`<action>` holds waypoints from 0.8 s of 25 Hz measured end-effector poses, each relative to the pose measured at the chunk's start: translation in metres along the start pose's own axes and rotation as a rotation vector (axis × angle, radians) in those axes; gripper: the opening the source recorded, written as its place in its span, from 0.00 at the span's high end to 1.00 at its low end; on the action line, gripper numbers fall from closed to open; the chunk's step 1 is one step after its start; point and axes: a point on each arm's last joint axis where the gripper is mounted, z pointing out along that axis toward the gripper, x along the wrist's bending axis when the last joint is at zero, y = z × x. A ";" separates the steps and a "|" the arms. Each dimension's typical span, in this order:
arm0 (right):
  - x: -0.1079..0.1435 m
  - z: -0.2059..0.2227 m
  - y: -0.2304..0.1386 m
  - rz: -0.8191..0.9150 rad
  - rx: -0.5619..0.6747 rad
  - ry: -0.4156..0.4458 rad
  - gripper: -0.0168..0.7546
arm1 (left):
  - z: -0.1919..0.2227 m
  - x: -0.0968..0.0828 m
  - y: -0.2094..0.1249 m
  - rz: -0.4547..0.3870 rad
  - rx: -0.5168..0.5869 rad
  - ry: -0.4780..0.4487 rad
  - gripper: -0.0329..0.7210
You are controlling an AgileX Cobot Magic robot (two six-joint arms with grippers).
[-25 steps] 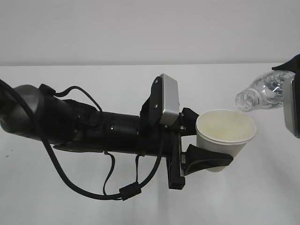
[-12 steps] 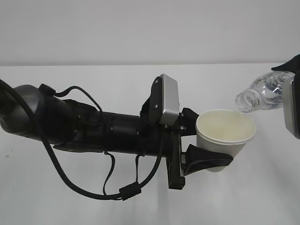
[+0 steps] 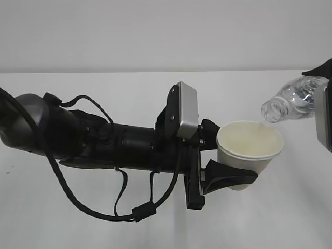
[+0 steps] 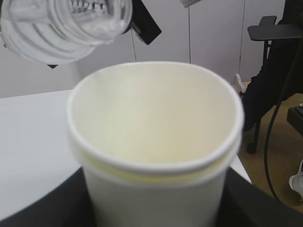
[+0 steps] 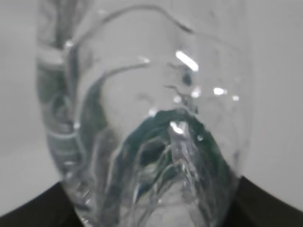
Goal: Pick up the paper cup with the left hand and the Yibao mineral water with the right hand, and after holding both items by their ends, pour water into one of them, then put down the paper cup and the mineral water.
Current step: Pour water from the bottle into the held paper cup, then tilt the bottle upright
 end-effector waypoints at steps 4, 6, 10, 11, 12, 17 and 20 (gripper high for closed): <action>0.000 0.000 0.000 0.000 0.000 0.000 0.42 | 0.000 0.000 0.000 0.000 0.000 0.000 0.40; 0.000 0.000 0.000 0.000 0.000 0.000 0.41 | 0.000 0.000 0.000 0.000 0.000 0.000 0.40; 0.000 0.000 0.000 0.000 0.000 0.000 0.42 | 0.000 0.000 0.000 0.000 0.002 0.001 0.40; 0.000 0.000 0.000 0.000 0.000 0.000 0.41 | 0.000 0.000 0.000 0.000 0.005 0.002 0.40; 0.000 0.000 0.000 0.000 -0.002 0.000 0.41 | 0.000 0.000 -0.001 0.000 0.008 0.004 0.40; 0.000 0.000 0.000 0.000 -0.003 0.000 0.42 | 0.000 0.000 -0.001 0.000 0.010 0.004 0.40; 0.000 0.000 0.000 0.000 -0.003 0.000 0.42 | 0.000 0.000 -0.001 0.000 0.010 0.004 0.40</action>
